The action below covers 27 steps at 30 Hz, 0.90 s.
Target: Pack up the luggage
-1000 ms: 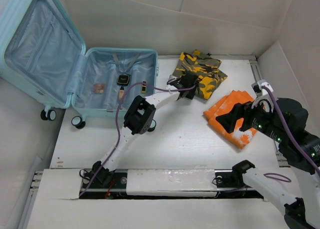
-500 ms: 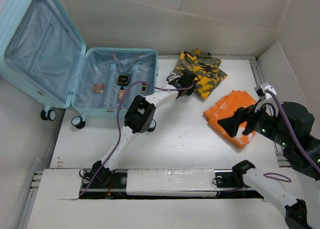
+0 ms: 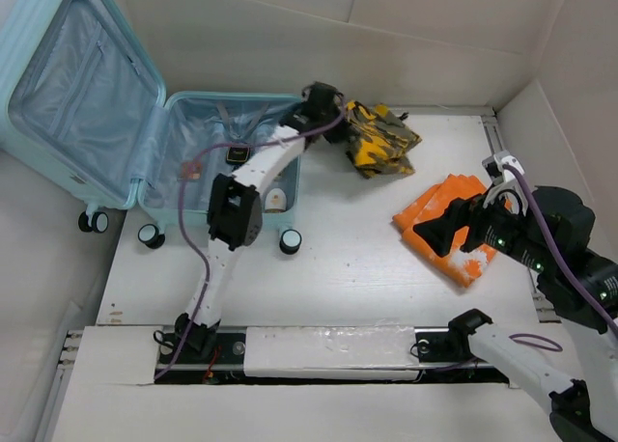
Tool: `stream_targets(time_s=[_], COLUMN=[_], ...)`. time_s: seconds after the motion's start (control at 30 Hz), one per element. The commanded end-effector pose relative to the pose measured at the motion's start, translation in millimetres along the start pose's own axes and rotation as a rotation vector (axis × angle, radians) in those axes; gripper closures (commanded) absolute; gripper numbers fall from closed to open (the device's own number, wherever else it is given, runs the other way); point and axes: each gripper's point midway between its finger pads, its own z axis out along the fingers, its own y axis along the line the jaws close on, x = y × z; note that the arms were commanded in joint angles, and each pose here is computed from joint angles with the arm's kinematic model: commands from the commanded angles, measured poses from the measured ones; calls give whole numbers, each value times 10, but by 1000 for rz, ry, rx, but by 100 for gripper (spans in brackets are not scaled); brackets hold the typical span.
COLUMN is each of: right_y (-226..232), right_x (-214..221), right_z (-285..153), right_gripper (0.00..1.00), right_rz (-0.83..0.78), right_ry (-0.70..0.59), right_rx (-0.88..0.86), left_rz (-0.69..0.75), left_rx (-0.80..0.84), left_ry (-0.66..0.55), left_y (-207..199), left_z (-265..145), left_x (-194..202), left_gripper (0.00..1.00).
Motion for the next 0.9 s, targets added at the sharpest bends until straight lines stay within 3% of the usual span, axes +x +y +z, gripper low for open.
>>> stream_targets(time_s=[0.0, 0.03, 0.1, 0.13, 0.2, 0.37, 0.53, 0.63, 0.87], right_y=[-18, -42, -61, -73, -74, -94, -98, -113, -130], right_x=[-162, -118, -104, -94, -133, -149, -266, -292, -322], right_z=[70, 122, 170, 206, 256, 357, 367, 379, 404], right_gripper=[1, 1, 1, 1, 1, 1, 1, 1, 1], right_rz=[-31, -26, -33, -31, -32, -28, -23, -23, 16], right_ry=[-58, -38, -29, -18, -25, -6, -30, -32, -50], right_rx=[9, 14, 16, 19, 17, 22, 36, 47, 62], left_rz=[169, 148, 186, 172, 209, 130, 17, -21, -55], left_rx=[246, 224, 187, 142, 87, -24, -141, -152, -328], left_ry=[-93, -125, -87, -133, -150, -242, -278, -346, -329], left_y=[-705, -502, -208, 27, 341, 1213, 2117, 2331, 2864], left_z=[-1452, -1656, -1854, -2043, -2185, -2618, -2744, -2936, -2875], left_x=[-1023, -1393, -1548, -1839, -1999, -2458, -2600, -2742, -2800], left_gripper=[100, 100, 100, 100, 100, 100, 100, 100, 100])
